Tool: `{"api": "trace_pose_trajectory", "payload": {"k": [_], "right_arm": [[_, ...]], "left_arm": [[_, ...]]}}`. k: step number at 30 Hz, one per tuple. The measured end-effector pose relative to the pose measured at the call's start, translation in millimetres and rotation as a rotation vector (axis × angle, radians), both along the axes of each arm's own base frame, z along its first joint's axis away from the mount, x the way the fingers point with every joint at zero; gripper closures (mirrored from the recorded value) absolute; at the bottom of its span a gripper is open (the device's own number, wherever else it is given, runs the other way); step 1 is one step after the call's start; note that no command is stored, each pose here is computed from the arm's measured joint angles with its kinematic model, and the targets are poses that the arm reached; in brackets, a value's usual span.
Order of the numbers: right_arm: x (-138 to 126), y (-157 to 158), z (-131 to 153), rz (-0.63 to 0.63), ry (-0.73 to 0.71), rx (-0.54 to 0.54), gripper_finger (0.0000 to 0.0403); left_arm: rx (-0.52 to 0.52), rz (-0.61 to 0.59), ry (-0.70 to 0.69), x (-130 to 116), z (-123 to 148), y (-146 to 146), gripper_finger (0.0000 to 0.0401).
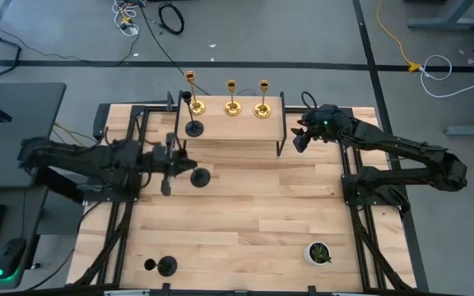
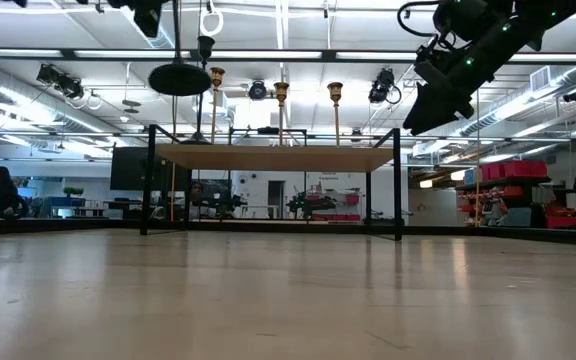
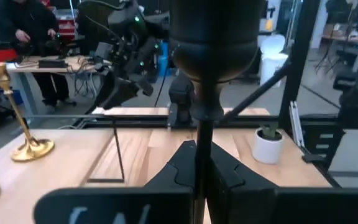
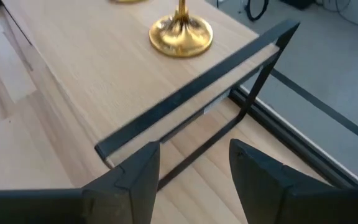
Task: Pick & Place candle stick holders
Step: Put the top black candle holder aligned with the other black candle holder on the shelf
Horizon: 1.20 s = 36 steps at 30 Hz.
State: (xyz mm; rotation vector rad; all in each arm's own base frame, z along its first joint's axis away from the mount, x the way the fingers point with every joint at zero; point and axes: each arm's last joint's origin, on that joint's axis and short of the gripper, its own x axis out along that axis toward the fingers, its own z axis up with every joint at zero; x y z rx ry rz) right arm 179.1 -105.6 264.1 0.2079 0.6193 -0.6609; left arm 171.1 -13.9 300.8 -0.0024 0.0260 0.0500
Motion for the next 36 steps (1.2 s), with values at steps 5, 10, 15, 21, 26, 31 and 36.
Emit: {"api": "trace_pose_trajectory", "payload": {"k": [5, 10, 15, 21, 26, 31, 36], "right_arm": [[2, -1, 2, 0.003, -0.024, -0.020, 0.0209], [2, -1, 3, 0.004, -0.026, -0.021, 0.0209], [2, -1, 3, 0.004, -0.025, -0.021, 0.0209], [2, -1, 2, 0.005, -0.024, -0.021, 0.0209], [2, -1, 2, 0.008, -0.020, -0.025, 0.0209], [2, -1, 2, 0.010, -0.018, -0.026, 0.0209], [2, -1, 2, -0.002, -0.030, -0.013, 0.0209]], "left_arm": [[-0.005, 0.048, 0.021, 13, -6, 25, 0.0391], [-0.039, 0.059, 0.014, 32, -9, 53, 0.0391], [-0.068, 0.051, 0.051, 59, 0, 82, 0.0391], [-0.103, 0.036, 0.111, 95, 11, 110, 0.0391], [-0.080, 0.048, 0.135, 109, 24, 125, 0.0391], [-0.075, 0.085, 0.146, 108, 25, 138, 0.0391], [-0.083, 0.150, 0.137, 108, 21, 154, 0.0391]]}}
